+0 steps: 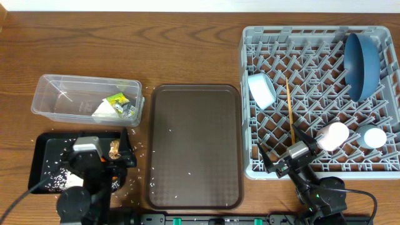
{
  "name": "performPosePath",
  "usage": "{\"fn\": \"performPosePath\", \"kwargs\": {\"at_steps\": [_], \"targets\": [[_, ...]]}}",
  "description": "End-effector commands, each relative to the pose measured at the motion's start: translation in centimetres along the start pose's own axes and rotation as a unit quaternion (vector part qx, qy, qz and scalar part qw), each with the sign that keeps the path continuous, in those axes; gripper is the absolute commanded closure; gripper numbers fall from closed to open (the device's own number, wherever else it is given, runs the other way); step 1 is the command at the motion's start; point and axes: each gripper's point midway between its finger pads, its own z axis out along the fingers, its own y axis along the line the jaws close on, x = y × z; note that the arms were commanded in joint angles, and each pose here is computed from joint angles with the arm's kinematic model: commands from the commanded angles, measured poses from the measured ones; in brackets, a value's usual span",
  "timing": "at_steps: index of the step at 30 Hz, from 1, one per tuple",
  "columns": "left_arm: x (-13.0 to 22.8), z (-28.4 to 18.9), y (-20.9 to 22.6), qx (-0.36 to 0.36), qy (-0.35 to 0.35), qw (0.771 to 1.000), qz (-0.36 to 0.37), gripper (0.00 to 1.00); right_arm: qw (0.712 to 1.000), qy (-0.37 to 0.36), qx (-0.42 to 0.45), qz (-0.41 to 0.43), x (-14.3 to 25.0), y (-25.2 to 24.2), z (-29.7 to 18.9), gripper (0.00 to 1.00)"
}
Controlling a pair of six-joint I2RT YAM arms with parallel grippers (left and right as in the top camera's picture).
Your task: Sort waste into correct bins and load items into the dishwasher rack
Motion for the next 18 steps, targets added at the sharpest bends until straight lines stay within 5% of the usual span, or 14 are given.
{"fn": "performPosePath", "kwargs": {"at_steps": [1,18], "targets": [[1.1,-0.1,-0.7,0.023,-0.015,1.000,0.013,0.02,1.000,-0.002,0.003,-0.007,0.1,-0.2,0.0,0.01],[7.6,3.9,-0.6,0.035,-0.010,0.999,0.014,0.02,1.000,-0.002,0.004,-0.007,0.1,-0.2,0.0,0.01]]}}
